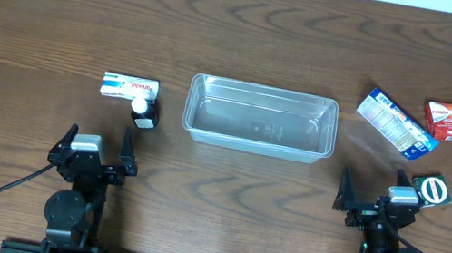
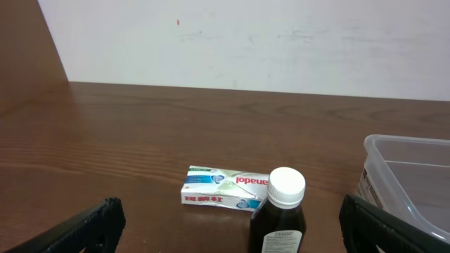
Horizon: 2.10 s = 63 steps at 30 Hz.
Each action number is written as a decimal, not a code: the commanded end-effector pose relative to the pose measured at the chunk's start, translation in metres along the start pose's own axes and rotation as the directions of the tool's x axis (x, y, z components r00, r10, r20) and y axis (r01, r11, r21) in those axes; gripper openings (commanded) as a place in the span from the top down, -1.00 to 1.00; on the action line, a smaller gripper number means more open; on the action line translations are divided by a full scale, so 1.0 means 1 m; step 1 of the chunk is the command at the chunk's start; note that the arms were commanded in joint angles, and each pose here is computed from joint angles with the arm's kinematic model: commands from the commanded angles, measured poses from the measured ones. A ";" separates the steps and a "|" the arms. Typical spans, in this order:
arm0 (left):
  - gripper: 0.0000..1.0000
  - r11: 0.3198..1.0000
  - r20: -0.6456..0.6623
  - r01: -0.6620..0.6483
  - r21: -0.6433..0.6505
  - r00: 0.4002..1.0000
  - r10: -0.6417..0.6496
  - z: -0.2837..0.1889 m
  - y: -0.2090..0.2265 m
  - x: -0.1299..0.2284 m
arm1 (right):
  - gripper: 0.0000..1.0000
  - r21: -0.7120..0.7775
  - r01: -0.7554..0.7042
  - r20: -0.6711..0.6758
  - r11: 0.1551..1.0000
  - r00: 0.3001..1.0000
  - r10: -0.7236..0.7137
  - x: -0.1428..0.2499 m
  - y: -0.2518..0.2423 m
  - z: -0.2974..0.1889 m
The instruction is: Pack container
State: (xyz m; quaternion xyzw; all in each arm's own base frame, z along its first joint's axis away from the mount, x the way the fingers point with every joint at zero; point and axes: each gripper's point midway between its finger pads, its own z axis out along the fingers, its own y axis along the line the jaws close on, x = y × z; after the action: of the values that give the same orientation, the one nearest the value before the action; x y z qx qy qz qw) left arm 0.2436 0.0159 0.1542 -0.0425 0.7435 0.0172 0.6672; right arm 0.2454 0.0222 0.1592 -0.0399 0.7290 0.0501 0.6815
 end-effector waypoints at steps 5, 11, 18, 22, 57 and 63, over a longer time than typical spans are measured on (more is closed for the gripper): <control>-0.96 1.000 -0.045 -0.002 -0.004 0.999 0.002 0.002 0.001 0.017 | -0.99 -0.006 0.005 0.001 1.000 1.000 -0.005 0.000 0.002 0.000; -0.96 1.000 -0.045 -0.002 -0.004 0.999 0.002 0.002 0.001 0.017 | -0.98 -0.006 0.005 0.001 1.000 1.000 -0.005 0.000 0.002 0.000; -0.96 1.000 -0.045 -0.002 -0.004 0.999 0.002 0.002 0.001 0.017 | -0.98 -0.006 0.005 0.001 1.000 1.000 -0.005 0.000 0.002 0.000; -0.96 1.000 -0.045 -0.002 -0.004 0.999 0.002 0.002 0.001 0.017 | -0.99 -0.006 0.005 0.001 1.000 1.000 -0.005 0.000 0.002 0.000; -0.96 1.000 -0.045 -0.002 -0.004 0.999 0.002 0.002 0.001 0.017 | -0.98 -0.006 0.005 0.001 1.000 1.000 -0.005 0.000 0.002 0.000; -0.96 1.000 -0.045 -0.002 -0.004 0.999 0.002 0.002 0.001 0.017 | -0.99 0.016 0.016 0.001 1.000 1.000 -0.016 0.000 -0.002 0.000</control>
State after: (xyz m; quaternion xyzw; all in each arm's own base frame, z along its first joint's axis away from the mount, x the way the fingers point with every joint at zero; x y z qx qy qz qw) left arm 0.2436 0.0159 0.1542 -0.0425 0.7435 0.0172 0.6672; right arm 0.2456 0.0209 0.1592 -0.0373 0.7291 0.0471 0.6817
